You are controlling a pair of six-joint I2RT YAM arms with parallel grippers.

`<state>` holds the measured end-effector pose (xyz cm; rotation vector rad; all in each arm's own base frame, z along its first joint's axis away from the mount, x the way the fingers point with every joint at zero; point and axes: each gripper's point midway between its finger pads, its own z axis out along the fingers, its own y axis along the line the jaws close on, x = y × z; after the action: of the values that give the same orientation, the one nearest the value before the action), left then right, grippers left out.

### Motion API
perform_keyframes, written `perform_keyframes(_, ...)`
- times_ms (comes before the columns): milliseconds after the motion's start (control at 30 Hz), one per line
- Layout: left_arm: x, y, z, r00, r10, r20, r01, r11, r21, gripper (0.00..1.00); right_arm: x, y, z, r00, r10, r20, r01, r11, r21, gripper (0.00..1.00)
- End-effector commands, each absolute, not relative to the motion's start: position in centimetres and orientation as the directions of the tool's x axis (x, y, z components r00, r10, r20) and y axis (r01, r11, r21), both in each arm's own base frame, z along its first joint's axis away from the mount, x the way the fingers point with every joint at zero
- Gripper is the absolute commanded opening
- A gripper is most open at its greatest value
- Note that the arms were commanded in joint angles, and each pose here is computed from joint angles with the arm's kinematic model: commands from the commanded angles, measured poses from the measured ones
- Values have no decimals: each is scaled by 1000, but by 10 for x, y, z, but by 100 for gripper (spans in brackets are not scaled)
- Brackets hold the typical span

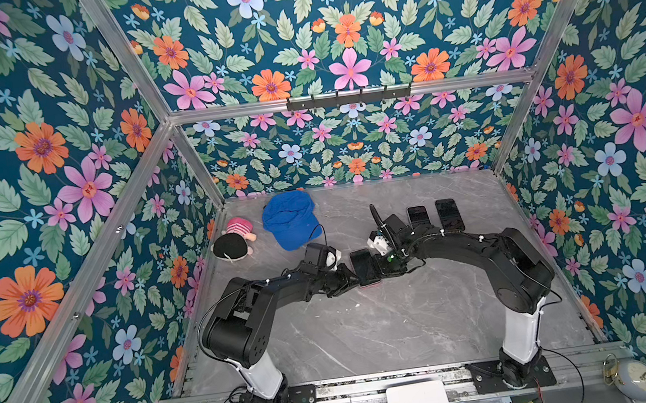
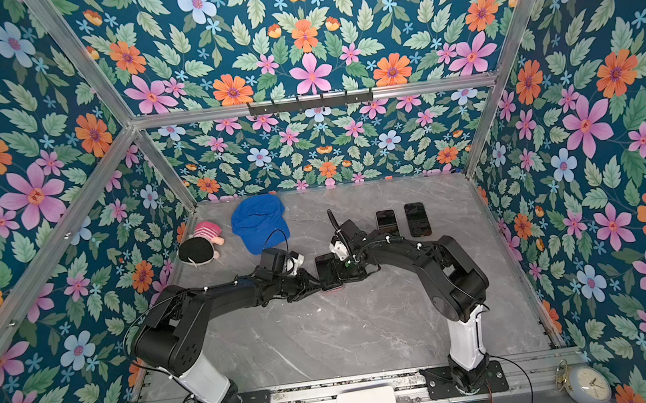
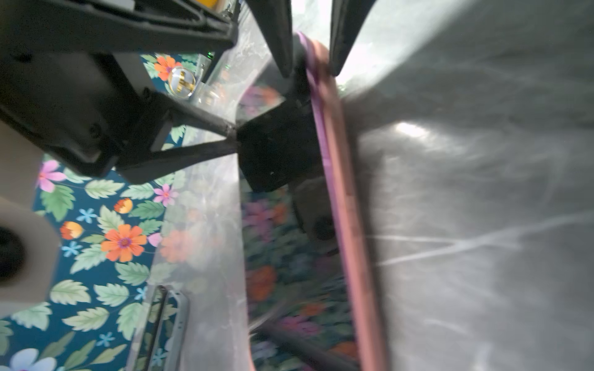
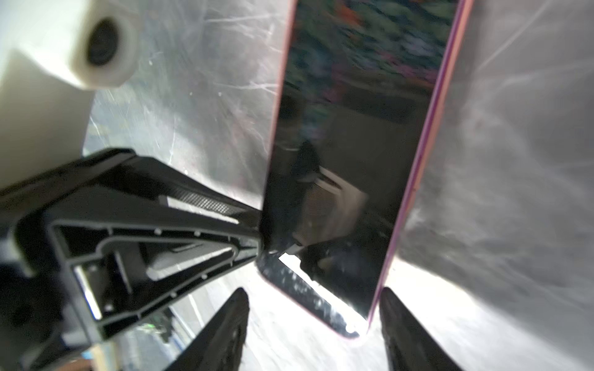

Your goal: Put the phone into the phone case

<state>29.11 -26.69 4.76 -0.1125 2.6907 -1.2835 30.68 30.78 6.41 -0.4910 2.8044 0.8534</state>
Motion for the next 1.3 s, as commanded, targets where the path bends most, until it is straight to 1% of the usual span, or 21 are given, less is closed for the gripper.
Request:
perform_keyframes(0, 298, -266, 56, -982, -122, -145, 44, 598, -800, 25, 305, 290, 59, -843, -426, -329, -530, 765, 367, 71)
perform_keyframes(200, 304, -260, 54, -982, -128, -136, 36, 586, -810, 27, 299, 294, 58, -760, -534, -371, -643, 702, 307, 75)
perform_keyframes(300, 307, -260, 53, -983, -124, -132, 37, 577, -816, 28, 297, 295, 52, -720, -581, -379, -687, 676, 268, 76)
perform_keyframes(367, 311, -260, 53, -984, -120, -132, 40, 572, -819, 29, 292, 297, 45, -700, -613, -366, -709, 659, 252, 77)
perform_keyframes(600, 316, -265, 49, -986, -110, -127, 46, 551, -833, 29, 292, 299, 28, -700, -633, -331, -712, 659, 244, 76)
perform_keyframes(733, 316, -266, 47, -987, -107, -124, 46, 546, -837, 29, 298, 304, 26, -698, -632, -338, -713, 658, 242, 75)
perform_keyframes(1267, 312, -269, 43, -988, -108, -111, 37, 528, -848, 29, 298, 316, 24, -708, -628, -323, -706, 641, 301, 58)
